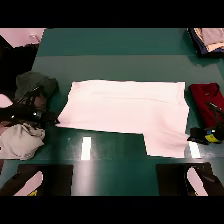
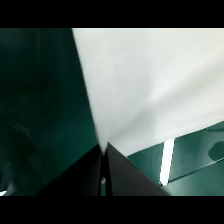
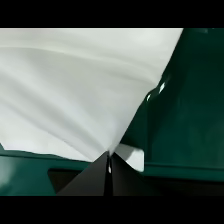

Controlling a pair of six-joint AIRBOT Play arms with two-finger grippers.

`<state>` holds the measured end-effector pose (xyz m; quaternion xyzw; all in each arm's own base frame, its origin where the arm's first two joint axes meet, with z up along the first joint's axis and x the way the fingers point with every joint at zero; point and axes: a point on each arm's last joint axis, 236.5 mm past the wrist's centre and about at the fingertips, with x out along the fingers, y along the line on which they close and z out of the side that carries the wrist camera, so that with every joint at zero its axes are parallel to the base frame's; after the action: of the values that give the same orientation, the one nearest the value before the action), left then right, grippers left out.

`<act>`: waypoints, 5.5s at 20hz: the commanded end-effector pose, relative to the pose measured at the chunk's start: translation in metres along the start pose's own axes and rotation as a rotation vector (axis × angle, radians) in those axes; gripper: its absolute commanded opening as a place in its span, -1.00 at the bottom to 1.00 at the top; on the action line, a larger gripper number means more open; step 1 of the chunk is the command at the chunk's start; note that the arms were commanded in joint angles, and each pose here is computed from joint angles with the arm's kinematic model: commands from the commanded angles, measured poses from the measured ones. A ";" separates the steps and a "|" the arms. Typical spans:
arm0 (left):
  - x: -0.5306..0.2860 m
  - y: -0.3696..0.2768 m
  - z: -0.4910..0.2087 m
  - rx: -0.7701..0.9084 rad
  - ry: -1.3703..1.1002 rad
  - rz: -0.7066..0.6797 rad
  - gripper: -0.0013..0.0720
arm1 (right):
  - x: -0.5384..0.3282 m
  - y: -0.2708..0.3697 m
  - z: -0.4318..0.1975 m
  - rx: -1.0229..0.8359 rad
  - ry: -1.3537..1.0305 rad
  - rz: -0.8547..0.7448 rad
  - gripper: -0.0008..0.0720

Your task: Fold the shirts.

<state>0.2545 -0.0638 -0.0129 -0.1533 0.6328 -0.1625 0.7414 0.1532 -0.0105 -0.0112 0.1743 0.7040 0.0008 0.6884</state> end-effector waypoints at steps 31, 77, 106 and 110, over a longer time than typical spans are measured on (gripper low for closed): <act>0.028 0.037 0.202 -0.280 -0.386 -0.082 -0.90 | -0.004 0.069 0.274 -0.155 -0.224 0.019 -0.92; 0.069 -0.185 0.166 0.137 -0.127 -0.310 -0.91 | -0.022 0.087 0.212 -0.229 -0.120 0.583 -0.93; 0.151 -0.199 0.203 0.329 -0.062 -0.192 -0.91 | -0.128 0.430 0.144 -0.742 -0.241 0.701 -0.94; 0.074 -0.166 0.235 0.320 -0.171 -0.162 -0.90 | -0.119 0.442 0.141 -0.755 -0.241 0.711 -0.93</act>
<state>0.4822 -0.2805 -0.0027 -0.1015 0.5340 -0.3201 0.7759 0.3959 0.3327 0.2070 0.1406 0.4714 0.4637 0.7369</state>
